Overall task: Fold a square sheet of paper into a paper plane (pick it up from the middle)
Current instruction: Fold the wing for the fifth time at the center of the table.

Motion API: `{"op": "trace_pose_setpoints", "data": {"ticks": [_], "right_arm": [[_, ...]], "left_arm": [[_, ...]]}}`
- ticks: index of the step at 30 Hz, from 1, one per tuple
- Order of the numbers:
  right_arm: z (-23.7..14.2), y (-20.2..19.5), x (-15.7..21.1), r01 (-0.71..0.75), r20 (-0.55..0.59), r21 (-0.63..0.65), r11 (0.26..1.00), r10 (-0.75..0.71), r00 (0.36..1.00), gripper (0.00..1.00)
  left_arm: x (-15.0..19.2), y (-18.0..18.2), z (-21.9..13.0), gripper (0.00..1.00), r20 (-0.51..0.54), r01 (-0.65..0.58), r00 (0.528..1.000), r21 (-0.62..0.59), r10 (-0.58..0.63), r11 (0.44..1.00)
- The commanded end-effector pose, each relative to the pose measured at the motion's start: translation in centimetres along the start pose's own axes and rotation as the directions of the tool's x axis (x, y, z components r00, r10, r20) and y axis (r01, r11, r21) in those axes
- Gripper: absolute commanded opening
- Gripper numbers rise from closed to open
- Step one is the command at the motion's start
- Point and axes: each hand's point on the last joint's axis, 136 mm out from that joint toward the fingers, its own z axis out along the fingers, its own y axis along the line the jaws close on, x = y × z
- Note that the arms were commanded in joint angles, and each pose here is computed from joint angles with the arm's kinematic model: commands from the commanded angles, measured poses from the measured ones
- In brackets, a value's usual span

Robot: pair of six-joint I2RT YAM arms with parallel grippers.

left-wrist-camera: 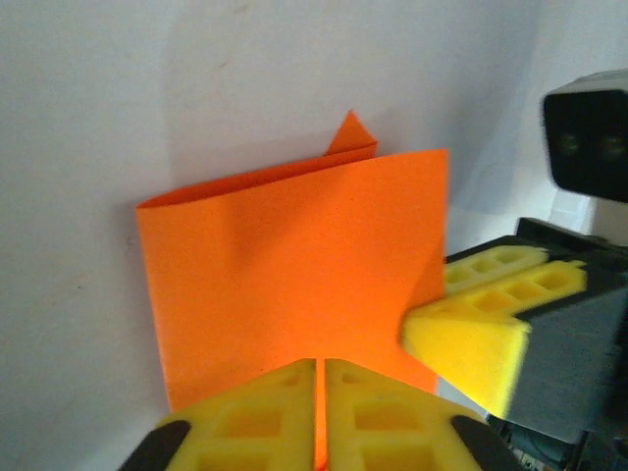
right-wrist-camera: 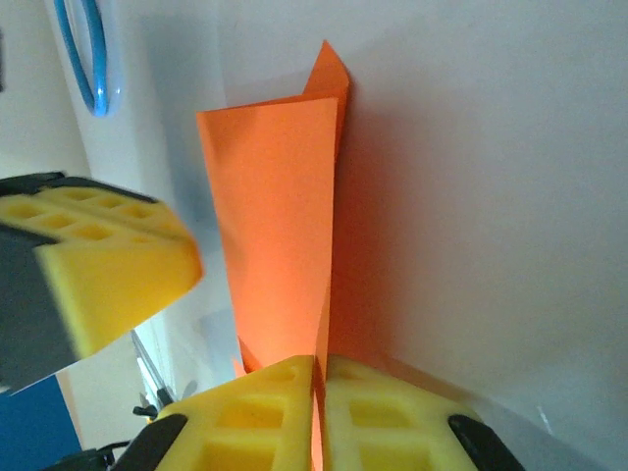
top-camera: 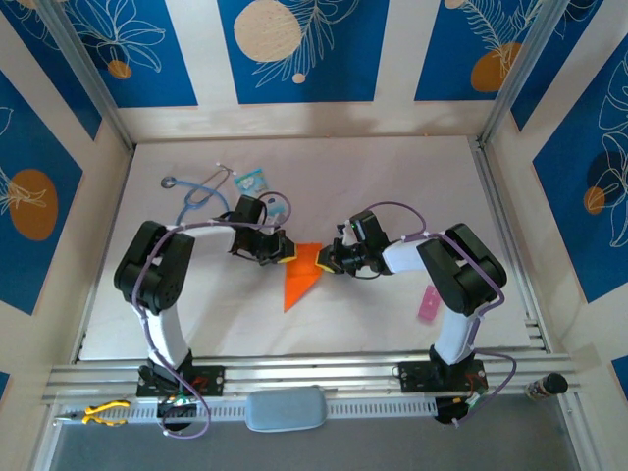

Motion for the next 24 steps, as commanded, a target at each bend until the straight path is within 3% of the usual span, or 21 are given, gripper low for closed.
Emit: {"op": "trace_pose_setpoints", "data": {"ticks": [1, 6, 10, 18, 24], "right_arm": [[-1.1, 0.0, -0.3, -0.043, 0.048, 0.023, 0.999, 0.042, 0.998, 0.09], [-2.1, -0.3, -0.7, -0.122, 0.114, 0.05, 0.991, 0.116, 0.987, 0.09], [-2.8, -0.4, -0.8, -0.19, 0.152, 0.073, 0.979, 0.177, 0.972, 0.09], [-3.2, 0.5, -0.7, -0.225, 0.163, 0.072, 0.972, 0.211, 0.964, 0.09], [-3.0, 1.1, -0.6, -0.222, 0.154, 0.059, 0.973, 0.211, 0.965, 0.09]], "left_arm": [[-0.2, -1.3, -1.6, 0.16, 0.05, -0.051, 0.997, 0.017, 0.05, 0.999], [1.5, -2.2, -2.2, 0.3, 0.065, -0.18, 0.982, -0.01, 0.18, 0.984], [4.0, -3.1, -1.9, 0.39, 0.037, -0.344, 0.937, -0.09, 0.349, 0.935], [7.7, -3.3, -0.3, 0.49, -0.087, -0.629, 0.767, -0.298, 0.636, 0.718], [8.8, -2.6, 0.9, 0.5, -0.175, -0.708, 0.679, -0.415, 0.713, 0.572]]}}
